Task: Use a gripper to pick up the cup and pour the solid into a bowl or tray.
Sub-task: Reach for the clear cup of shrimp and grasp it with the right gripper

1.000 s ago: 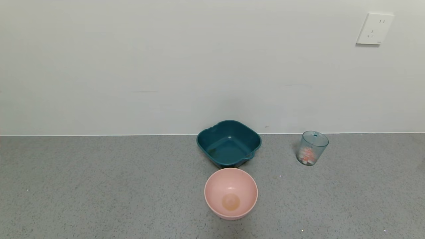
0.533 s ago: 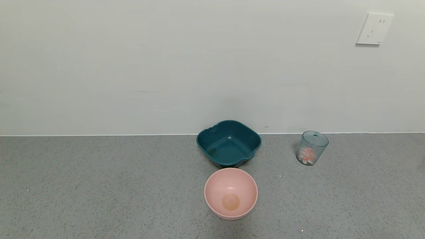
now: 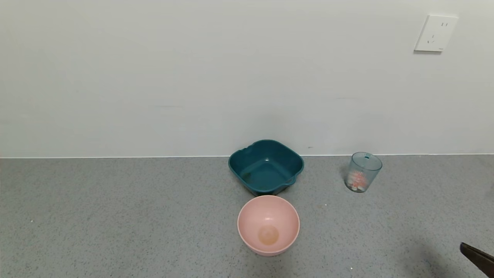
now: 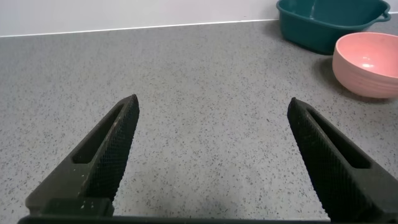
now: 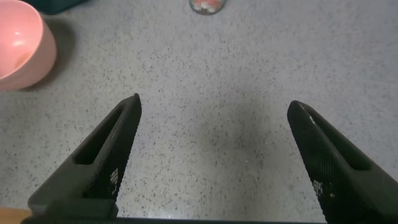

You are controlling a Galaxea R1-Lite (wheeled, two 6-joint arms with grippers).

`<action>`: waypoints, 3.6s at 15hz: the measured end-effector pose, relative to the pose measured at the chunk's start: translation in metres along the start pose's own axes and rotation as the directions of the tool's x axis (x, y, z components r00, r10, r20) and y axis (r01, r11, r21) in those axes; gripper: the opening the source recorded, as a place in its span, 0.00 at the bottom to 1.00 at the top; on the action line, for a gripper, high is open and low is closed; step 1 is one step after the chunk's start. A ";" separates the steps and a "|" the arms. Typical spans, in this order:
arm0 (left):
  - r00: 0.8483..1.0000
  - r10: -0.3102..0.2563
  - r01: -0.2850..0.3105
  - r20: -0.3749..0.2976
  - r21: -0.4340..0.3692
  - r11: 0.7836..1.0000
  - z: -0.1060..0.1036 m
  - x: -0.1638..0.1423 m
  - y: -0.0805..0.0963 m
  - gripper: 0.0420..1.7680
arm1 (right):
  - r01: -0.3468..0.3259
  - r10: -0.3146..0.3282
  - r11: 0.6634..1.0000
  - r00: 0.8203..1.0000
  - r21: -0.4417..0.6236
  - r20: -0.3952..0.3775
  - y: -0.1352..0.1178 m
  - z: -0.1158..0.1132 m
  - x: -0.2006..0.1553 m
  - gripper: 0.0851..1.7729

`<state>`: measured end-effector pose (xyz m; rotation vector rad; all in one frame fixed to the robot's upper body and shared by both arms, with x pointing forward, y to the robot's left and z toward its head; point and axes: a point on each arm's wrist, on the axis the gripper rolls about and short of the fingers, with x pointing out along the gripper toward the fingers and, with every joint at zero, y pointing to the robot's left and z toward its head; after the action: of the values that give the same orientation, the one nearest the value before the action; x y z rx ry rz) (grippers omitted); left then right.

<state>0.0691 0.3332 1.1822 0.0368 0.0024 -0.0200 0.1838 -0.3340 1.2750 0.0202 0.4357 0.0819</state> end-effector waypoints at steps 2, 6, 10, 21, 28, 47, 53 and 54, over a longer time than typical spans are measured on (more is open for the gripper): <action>1.000 0.000 0.000 0.000 0.000 1.000 0.000 0.000 0.000 0.97 | -0.005 0.005 1.000 0.999 0.002 -0.054 -0.002 0.006 0.028 0.96; 1.000 0.000 0.000 0.000 0.000 1.000 0.000 0.000 0.000 0.97 | -0.010 0.011 1.000 0.993 0.003 -0.117 -0.006 0.009 0.083 0.96; 1.000 0.000 0.000 0.000 0.000 1.000 0.000 0.000 0.000 0.97 | -0.019 0.019 1.000 0.994 -0.003 -0.105 -0.009 0.006 0.135 0.96; 1.000 0.000 0.000 0.000 0.000 1.000 0.000 0.000 0.000 0.97 | -0.020 0.020 0.999 1.000 -0.036 0.002 -0.014 -0.004 0.213 0.96; 1.000 0.000 0.000 0.000 0.000 1.000 0.000 0.000 0.000 0.97 | -0.018 0.022 0.999 0.996 -0.043 0.090 -0.015 0.004 0.242 0.96; 1.000 0.000 0.000 0.000 0.000 1.000 0.000 0.000 0.000 0.97 | -0.028 0.034 0.998 0.992 -0.050 0.120 -0.014 0.015 0.312 0.96; 1.000 0.000 0.000 0.000 0.000 1.000 0.000 0.000 0.000 0.97 | -0.028 0.035 0.998 0.990 -0.053 0.133 -0.014 0.018 0.317 0.96; 1.000 0.000 0.000 0.000 0.000 1.000 0.000 0.000 0.000 0.97 | -0.027 0.034 0.998 0.991 -0.052 0.131 -0.014 0.018 0.318 0.96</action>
<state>0.0691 0.3332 1.1822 0.0368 0.0024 -0.0200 0.4794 -0.3214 1.1567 -0.0171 0.3007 0.1209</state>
